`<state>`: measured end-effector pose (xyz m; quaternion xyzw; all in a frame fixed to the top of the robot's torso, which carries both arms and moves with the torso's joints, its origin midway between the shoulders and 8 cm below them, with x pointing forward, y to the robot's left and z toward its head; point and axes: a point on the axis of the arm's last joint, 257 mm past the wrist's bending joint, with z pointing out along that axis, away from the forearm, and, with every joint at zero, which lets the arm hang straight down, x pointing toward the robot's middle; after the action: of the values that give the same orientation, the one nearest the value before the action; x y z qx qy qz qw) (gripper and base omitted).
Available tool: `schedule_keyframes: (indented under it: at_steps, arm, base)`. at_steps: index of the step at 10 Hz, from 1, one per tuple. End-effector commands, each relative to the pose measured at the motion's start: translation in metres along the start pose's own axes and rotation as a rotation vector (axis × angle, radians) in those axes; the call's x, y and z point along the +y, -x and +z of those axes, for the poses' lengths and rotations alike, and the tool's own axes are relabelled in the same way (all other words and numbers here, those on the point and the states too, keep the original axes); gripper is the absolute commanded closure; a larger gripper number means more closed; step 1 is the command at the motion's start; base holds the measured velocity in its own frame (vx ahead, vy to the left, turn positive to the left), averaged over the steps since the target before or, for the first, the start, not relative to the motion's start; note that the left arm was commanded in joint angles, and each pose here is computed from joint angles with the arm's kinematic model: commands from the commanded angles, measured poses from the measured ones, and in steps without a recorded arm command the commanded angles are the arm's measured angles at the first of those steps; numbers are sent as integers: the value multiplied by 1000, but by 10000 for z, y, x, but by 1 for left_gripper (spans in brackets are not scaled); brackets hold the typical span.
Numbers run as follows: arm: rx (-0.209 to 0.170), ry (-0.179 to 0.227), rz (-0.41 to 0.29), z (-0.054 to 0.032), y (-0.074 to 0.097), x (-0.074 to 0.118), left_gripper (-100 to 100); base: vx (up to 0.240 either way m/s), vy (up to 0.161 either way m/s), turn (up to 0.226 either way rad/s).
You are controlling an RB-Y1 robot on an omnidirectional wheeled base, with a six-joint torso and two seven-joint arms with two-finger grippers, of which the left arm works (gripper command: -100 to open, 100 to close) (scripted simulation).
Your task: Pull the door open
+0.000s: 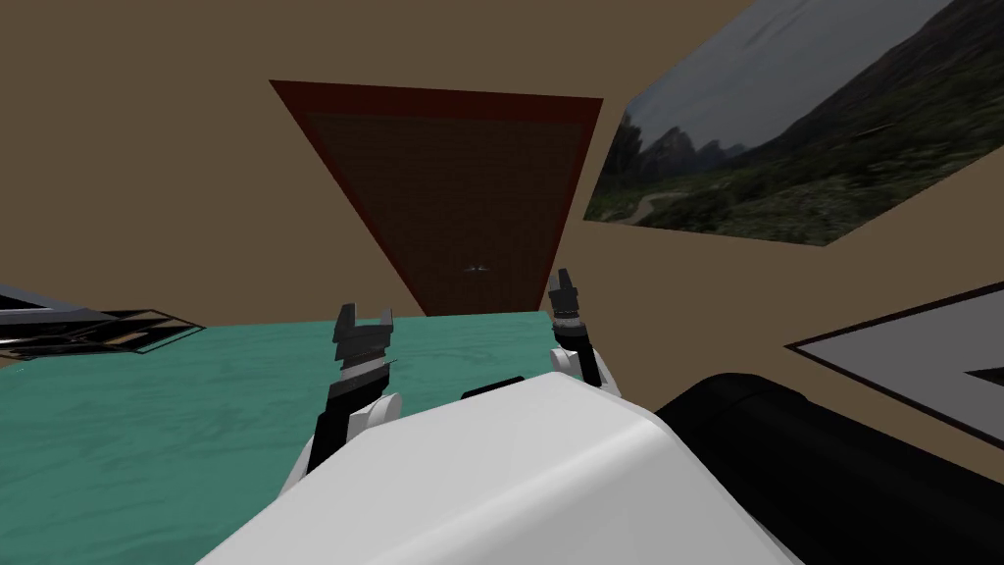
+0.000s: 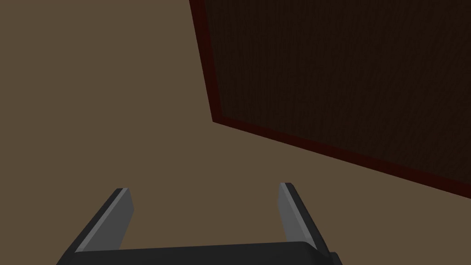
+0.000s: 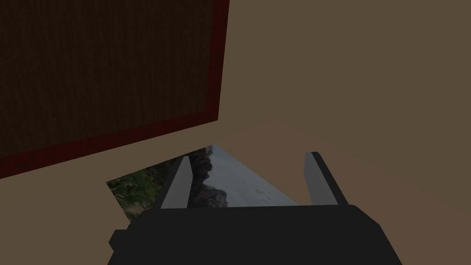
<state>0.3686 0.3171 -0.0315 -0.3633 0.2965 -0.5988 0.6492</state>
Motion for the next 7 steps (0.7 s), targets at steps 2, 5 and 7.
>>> schedule_keyframes:
  at_steps: [2,5,7]
  arm:
    - [2,22,0,-29,29,154,-100]
    - [3,50,0,-70,55,347,-100]
    - [5,78,0,-117,83,539,-100]
  base:
    - [91,-19,-42]
    - [95,-8,-44]
    - [144,-19,-70]
